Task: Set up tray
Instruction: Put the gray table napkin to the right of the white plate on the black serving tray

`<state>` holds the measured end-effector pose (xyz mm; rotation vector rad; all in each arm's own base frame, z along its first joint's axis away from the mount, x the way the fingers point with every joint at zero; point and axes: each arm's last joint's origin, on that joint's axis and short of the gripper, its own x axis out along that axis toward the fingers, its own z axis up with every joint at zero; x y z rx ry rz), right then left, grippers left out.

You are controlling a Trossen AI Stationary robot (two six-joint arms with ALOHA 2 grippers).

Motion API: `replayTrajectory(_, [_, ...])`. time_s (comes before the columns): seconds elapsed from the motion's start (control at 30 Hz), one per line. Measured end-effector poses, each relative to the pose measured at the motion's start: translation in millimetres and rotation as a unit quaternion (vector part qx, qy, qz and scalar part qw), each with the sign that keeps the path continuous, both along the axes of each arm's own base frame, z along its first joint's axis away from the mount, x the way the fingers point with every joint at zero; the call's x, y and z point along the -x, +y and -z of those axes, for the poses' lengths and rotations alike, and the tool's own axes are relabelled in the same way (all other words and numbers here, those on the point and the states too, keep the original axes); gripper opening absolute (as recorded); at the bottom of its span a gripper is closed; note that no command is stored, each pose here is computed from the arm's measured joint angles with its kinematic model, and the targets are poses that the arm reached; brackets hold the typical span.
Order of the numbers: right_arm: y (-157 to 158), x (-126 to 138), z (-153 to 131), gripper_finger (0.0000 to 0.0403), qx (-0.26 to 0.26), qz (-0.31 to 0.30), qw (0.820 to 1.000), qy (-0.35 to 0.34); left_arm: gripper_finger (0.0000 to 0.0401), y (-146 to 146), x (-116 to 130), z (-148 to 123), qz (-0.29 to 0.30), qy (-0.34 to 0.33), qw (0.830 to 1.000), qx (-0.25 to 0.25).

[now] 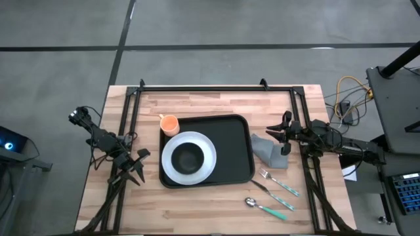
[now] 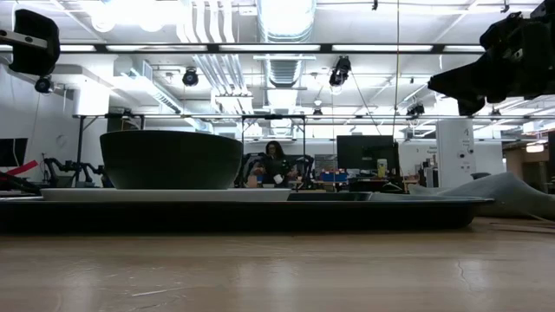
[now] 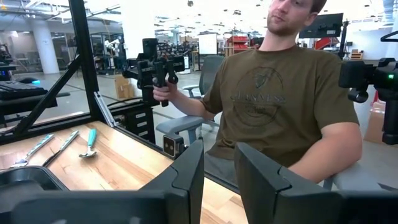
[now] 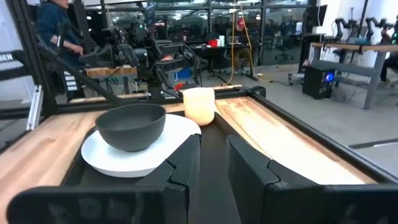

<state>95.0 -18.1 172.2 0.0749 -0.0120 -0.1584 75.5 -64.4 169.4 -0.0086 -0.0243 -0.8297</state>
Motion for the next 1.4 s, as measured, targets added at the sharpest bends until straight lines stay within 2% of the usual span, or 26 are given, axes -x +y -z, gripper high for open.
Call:
replayTrajectory(0.33, [0, 0, 0, 0.0068, 0.025, 0.0, 1.0, 0.004, 0.0071, 0, 0, 0, 0.0, 0.0, 1.0, 0.0])
replayTrajectory(0.6, [0, 0, -1, 0.0068, -0.036, -0.001, 0.999, -0.009, 0.0071, 0, 0, 0, 0.0, 0.0, 1.0, 0.0])
replayTrajectory(0.83, [2, 0, -11, 0.0068, -0.125, -0.033, 0.989, -0.074, 0.0071, 0, 0, 0, 0.0, 0.0, 1.0, 0.0])
replayTrajectory(1.1, [7, 4, -30, 0.0068, -0.137, -0.083, 0.973, -0.168, 0.0071, 0, 0, 0, 0.0, 0.0, 1.0, 0.0])
replayTrajectory(1.27, [12, 4, -32, 0.0068, -0.154, -0.115, 0.965, -0.178, 0.0071, 0, 0, 0, 0.0, 0.0, 1.0, 0.0])
replayTrajectory(1.4, [16, 7, -39, 0.0068, -0.173, -0.129, 0.953, -0.213, 0.0071, 0, 0, 0, 0.0, 0.0, 1.0, 0.0])
